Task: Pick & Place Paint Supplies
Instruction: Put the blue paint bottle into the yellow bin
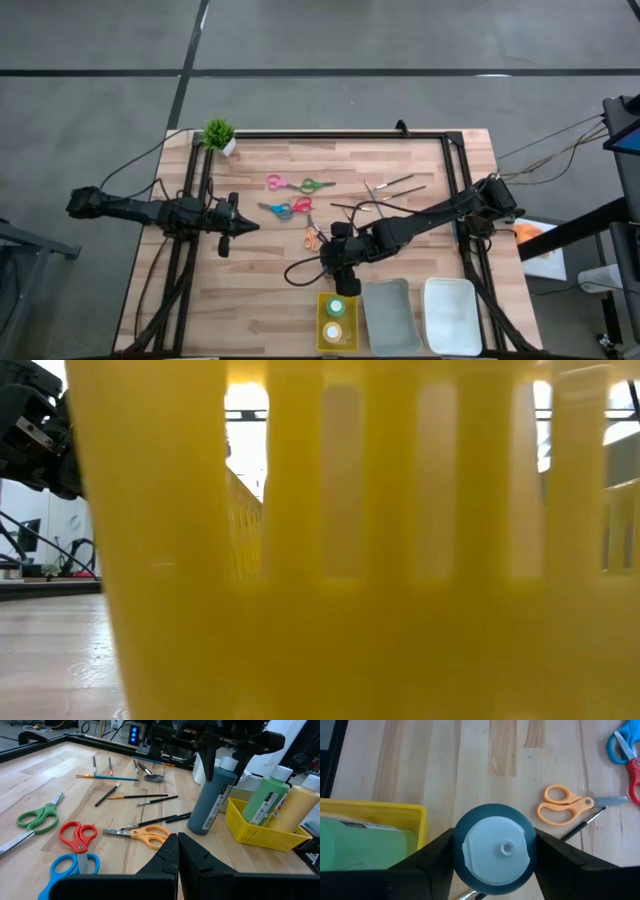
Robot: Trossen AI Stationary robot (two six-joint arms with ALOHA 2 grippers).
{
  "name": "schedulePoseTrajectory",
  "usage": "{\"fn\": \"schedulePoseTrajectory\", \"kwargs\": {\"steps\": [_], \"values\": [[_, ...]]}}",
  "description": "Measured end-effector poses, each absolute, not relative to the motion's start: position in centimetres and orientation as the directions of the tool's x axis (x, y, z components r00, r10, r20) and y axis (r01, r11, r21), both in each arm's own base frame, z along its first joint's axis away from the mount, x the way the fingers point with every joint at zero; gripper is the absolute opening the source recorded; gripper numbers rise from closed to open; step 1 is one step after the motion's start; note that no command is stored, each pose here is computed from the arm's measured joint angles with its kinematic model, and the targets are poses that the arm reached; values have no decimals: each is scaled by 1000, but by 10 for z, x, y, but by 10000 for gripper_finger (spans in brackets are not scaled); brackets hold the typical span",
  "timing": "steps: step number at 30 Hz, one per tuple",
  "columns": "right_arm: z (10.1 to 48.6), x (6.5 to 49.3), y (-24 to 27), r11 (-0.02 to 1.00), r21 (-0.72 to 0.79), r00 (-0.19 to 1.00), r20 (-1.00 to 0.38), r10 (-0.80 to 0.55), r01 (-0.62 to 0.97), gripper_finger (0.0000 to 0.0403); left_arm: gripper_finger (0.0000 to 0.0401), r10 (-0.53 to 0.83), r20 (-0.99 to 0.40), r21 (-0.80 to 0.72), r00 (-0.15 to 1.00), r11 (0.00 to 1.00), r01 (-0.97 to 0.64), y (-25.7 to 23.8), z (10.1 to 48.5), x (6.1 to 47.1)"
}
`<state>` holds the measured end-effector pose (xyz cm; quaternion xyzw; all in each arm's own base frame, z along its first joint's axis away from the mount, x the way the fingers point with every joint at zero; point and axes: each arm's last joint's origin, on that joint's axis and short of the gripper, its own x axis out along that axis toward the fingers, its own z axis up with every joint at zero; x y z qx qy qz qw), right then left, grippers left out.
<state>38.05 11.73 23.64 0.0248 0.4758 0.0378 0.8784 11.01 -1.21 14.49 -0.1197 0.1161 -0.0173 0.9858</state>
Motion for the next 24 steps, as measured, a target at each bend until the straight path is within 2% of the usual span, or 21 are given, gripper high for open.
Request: {"fn": "schedulePoseTrajectory", "kwargs": {"steps": [5, 24], "values": [[236, 380, 117, 996, 79, 545, -834, 91, -44, 225, 0, -62, -225, -240, 972, 971, 6, -12, 145, 110], [244, 382, 117, 998, 59, 571, -818, 67, -33, 212, 0, -62, -225, -240, 972, 971, 6, -12, 145, 110]]}}
